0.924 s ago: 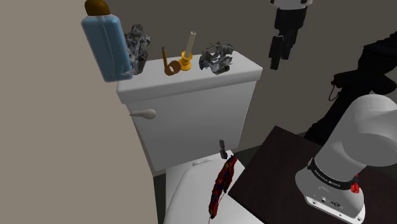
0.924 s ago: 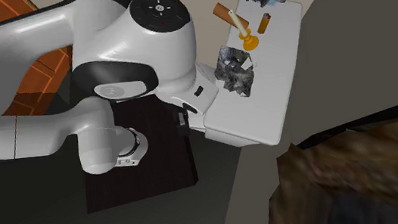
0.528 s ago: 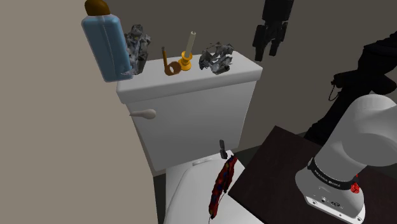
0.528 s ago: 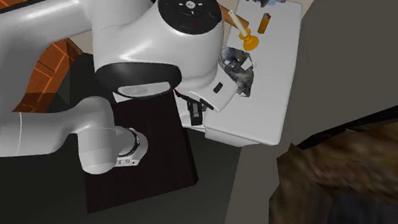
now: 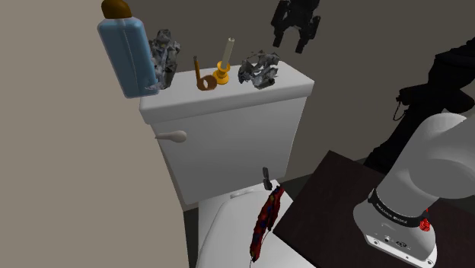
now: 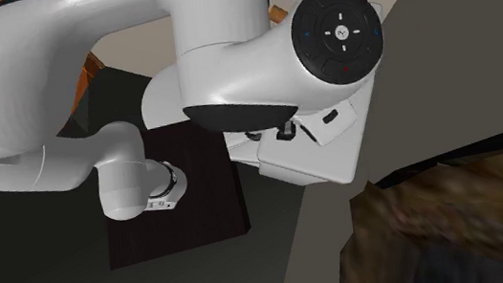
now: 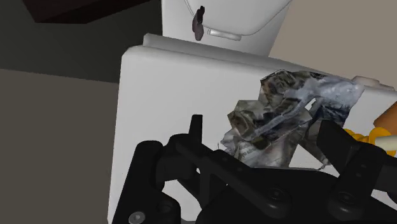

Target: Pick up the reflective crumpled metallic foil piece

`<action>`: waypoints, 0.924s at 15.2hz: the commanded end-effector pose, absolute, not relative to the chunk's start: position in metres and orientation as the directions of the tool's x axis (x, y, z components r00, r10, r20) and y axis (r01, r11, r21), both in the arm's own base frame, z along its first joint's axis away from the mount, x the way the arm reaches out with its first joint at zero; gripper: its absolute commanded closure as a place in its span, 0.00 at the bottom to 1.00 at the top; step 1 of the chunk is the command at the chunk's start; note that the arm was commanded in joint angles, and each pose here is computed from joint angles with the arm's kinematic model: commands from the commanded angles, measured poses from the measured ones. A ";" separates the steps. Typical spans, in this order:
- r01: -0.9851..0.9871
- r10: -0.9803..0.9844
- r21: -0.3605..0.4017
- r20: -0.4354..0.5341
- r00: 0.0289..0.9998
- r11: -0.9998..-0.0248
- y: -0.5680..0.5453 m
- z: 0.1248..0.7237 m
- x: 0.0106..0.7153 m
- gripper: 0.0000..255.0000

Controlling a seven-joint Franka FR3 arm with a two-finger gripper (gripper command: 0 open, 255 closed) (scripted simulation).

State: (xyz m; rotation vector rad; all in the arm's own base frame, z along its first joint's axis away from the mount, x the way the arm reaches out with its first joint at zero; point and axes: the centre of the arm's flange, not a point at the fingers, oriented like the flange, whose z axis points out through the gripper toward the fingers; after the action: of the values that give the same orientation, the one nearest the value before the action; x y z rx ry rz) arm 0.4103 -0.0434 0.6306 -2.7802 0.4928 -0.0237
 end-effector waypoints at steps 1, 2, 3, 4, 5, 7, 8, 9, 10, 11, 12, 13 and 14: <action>-0.378 -0.390 -0.376 -0.046 0.920 -0.846 -0.049 0.643 0.428 0.00; -0.397 -0.413 -0.404 -0.051 0.910 -0.825 -0.054 0.647 0.437 0.00; -0.397 -0.413 -0.404 -0.051 0.910 -0.825 -0.054 0.642 0.437 0.00; -0.397 -0.413 -0.404 -0.051 0.910 -0.825 -0.054 0.637 0.437 0.00; -0.397 -0.413 -0.404 -0.051 0.910 -0.825 -0.054 0.631 0.437 0.00; -0.397 -0.413 -0.404 -0.051 0.910 -0.825 -0.054 0.621 0.437 0.00; -0.397 -0.413 -0.404 -0.051 0.910 -0.825 -0.054 0.616 0.437 0.00; -0.397 -0.413 -0.404 -0.051 0.910 -0.825 -0.054 0.610 0.437 0.00; -0.397 -0.413 -0.404 -0.051 0.910 -0.825 -0.054 0.607 0.437 0.00; -0.397 -0.413 -0.404 -0.051 0.910 -0.825 -0.054 0.607 0.436 0.00; -0.397 -0.413 -0.404 -0.051 0.910 -0.825 -0.054 0.607 0.436 0.00; -0.397 -0.413 -0.404 -0.051 0.910 -0.825 -0.054 0.607 0.437 1.00; -0.397 -0.413 -0.404 -0.051 0.910 -0.825 -0.054 0.607 0.437 1.00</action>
State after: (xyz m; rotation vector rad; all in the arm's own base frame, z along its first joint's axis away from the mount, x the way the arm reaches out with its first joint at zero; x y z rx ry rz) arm 0.4365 -0.0540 0.6078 -2.6592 0.5900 -0.0540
